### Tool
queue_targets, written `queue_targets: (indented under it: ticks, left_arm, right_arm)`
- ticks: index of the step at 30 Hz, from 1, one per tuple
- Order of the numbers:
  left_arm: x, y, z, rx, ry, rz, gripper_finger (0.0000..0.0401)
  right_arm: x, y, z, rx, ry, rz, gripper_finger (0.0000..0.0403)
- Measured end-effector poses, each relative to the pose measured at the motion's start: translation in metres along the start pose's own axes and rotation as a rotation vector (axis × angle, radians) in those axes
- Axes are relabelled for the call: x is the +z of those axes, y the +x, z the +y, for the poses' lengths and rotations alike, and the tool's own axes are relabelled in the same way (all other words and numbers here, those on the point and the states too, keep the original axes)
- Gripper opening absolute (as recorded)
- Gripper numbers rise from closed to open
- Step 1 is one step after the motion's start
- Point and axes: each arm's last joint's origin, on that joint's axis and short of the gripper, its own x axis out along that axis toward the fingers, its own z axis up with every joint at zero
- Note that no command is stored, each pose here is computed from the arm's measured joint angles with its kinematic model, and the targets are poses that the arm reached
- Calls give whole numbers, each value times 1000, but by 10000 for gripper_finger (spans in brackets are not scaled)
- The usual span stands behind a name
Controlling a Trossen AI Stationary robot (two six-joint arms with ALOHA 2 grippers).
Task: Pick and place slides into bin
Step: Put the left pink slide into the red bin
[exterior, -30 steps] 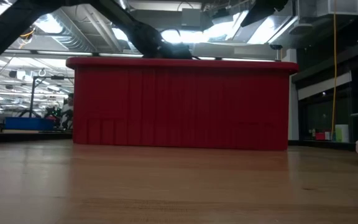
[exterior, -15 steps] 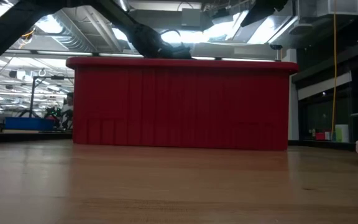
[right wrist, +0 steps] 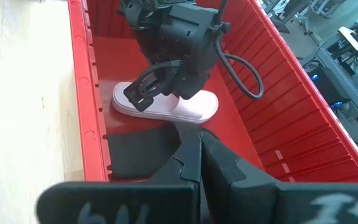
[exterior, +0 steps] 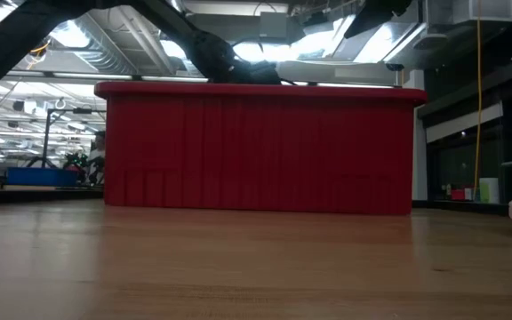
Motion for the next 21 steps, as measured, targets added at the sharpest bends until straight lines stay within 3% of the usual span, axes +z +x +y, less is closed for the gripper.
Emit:
queue_targets:
  ticks: [21]
  left_arm:
    - [-2, 0, 0, -3, -41, 19, 5]
  right_arm:
    - [0, 0, 0, 0, 4, 0, 9]
